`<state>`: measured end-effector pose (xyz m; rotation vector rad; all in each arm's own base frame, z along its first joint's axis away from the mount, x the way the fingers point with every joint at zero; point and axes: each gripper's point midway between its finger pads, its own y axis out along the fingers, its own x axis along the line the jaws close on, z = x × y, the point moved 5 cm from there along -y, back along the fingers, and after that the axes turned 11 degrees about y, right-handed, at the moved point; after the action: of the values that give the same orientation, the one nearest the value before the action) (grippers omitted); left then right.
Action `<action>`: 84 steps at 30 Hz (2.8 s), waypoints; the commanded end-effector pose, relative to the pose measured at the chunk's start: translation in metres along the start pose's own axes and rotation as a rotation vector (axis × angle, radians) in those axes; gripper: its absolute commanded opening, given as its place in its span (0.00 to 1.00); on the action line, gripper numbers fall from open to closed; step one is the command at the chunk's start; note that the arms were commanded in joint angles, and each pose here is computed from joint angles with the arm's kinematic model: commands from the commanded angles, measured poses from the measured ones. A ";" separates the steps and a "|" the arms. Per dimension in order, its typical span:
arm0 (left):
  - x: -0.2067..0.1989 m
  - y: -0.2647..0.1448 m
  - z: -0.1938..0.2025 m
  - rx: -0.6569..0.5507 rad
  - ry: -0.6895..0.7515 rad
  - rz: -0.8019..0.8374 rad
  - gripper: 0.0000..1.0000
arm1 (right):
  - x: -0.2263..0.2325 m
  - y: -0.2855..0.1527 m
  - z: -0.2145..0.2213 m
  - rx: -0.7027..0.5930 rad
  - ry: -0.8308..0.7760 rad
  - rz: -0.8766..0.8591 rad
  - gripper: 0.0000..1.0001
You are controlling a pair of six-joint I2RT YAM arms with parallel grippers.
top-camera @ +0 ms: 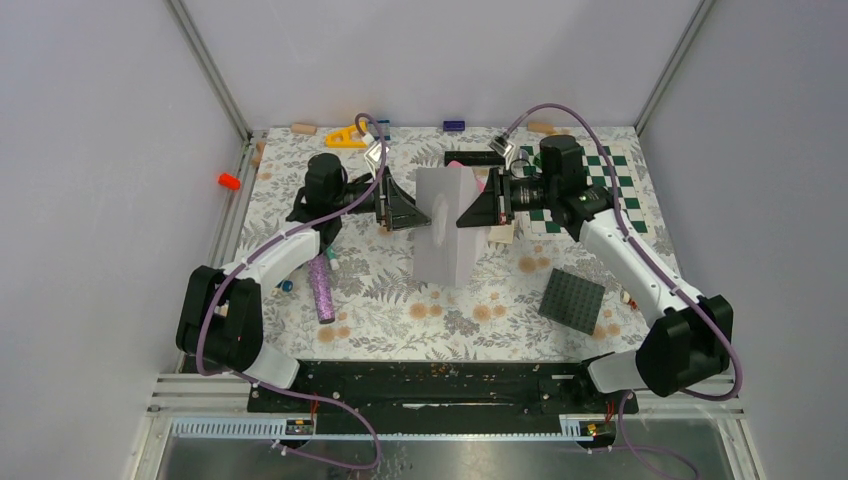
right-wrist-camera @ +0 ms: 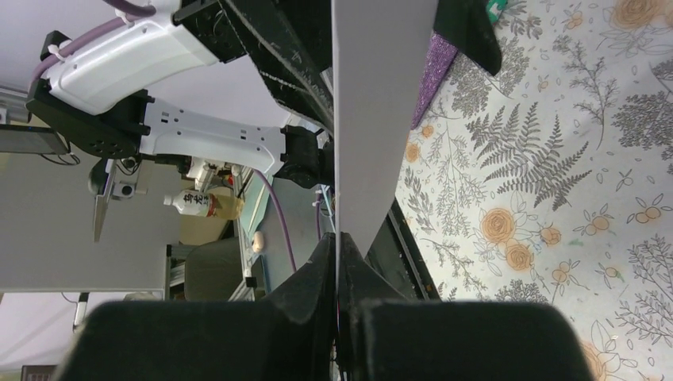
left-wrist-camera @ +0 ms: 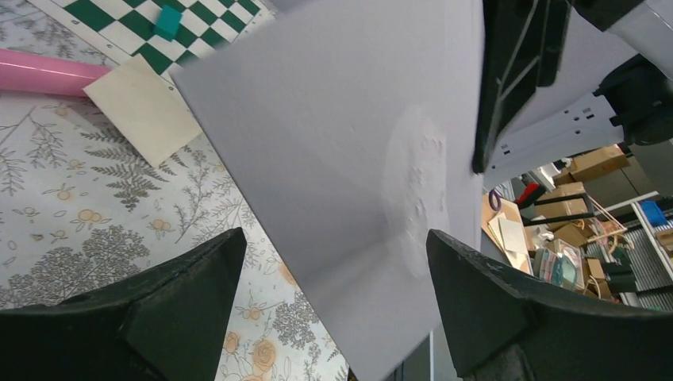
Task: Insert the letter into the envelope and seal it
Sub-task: Adjust the envelope.
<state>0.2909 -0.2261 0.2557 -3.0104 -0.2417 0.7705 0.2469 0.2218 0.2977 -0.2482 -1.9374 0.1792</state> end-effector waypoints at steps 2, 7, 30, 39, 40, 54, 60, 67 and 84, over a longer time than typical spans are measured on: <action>-0.014 -0.005 -0.007 -0.013 0.059 0.089 0.83 | -0.001 -0.008 -0.014 -0.042 -0.018 -0.016 0.00; -0.012 -0.006 -0.007 -0.009 0.042 0.092 0.77 | -0.009 -0.009 -0.017 -0.046 0.001 -0.005 0.00; -0.012 -0.004 -0.008 -0.005 -0.008 0.134 0.51 | -0.036 -0.007 -0.022 -0.042 0.040 0.056 0.00; -0.010 -0.004 -0.008 -0.007 -0.019 0.126 0.43 | -0.033 -0.011 -0.023 -0.048 0.035 0.049 0.00; -0.008 -0.005 -0.009 -0.007 -0.025 0.121 0.41 | -0.033 -0.012 -0.023 -0.051 0.033 0.049 0.00; -0.006 -0.008 -0.009 -0.015 -0.035 0.122 0.32 | -0.039 -0.014 -0.026 -0.057 0.055 0.054 0.00; -0.007 -0.008 -0.010 -0.015 -0.042 0.137 0.12 | -0.041 -0.014 -0.027 -0.056 0.061 0.055 0.00; -0.007 -0.008 -0.011 -0.020 -0.046 0.138 0.00 | -0.043 -0.016 -0.030 -0.066 0.061 0.059 0.43; -0.005 -0.016 -0.019 -0.071 -0.042 0.095 0.00 | -0.129 -0.078 -0.050 -0.338 0.147 0.652 0.78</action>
<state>0.2940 -0.2137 0.2631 -3.0237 -0.1243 0.9659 0.3196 0.1407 0.2309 -0.8411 -1.7362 0.1944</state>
